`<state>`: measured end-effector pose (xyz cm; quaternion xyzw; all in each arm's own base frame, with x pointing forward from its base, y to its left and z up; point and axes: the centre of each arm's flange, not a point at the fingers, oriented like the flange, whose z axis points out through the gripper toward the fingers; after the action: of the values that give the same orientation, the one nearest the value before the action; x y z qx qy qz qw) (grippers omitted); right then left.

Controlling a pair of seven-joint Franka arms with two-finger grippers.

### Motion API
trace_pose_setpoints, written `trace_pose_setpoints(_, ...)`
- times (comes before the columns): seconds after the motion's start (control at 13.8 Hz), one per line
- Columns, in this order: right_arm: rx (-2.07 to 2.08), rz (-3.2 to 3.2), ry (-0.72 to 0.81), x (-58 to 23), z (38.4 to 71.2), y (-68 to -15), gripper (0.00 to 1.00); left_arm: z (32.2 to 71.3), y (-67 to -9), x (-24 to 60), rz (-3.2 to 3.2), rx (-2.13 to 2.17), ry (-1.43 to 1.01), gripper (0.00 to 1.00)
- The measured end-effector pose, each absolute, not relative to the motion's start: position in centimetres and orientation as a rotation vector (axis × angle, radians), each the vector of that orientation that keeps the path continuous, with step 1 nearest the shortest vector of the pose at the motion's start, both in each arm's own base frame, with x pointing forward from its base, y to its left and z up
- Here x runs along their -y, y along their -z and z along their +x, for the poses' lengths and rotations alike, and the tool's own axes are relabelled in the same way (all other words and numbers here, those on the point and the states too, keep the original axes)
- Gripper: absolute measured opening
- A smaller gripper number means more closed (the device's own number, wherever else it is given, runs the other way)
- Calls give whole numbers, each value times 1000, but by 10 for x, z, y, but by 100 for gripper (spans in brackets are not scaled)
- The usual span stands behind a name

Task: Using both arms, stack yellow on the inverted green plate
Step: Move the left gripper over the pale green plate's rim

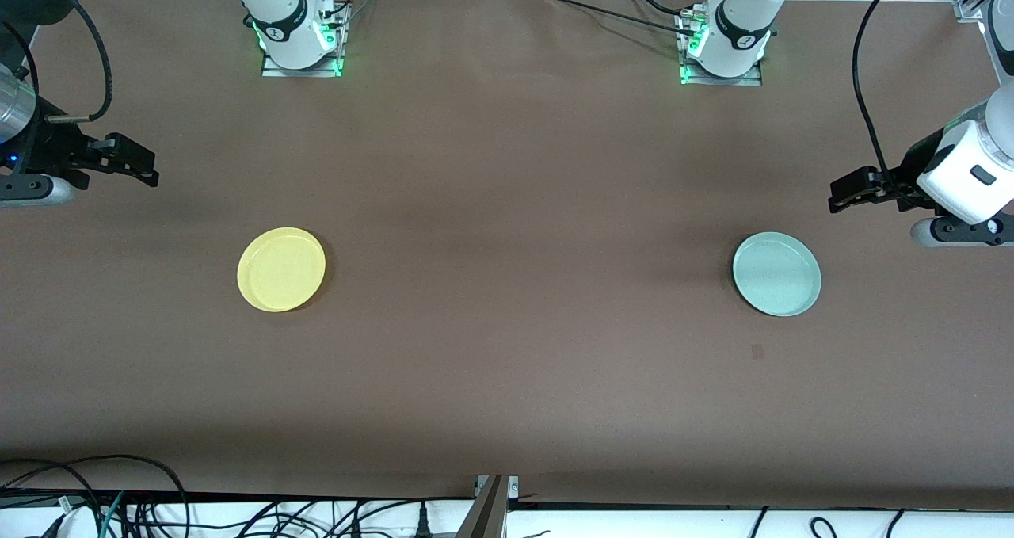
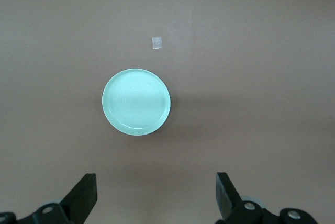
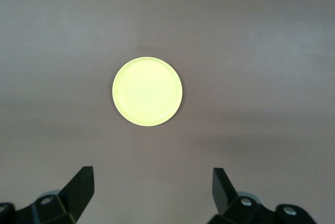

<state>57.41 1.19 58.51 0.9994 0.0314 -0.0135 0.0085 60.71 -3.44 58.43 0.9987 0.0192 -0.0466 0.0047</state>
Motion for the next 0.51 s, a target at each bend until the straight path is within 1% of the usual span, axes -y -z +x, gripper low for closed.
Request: trace_pose_setpoints(0.51,-97,3134,61,-13,573,-582,100,607,-584,30,3128,-73,151,100)
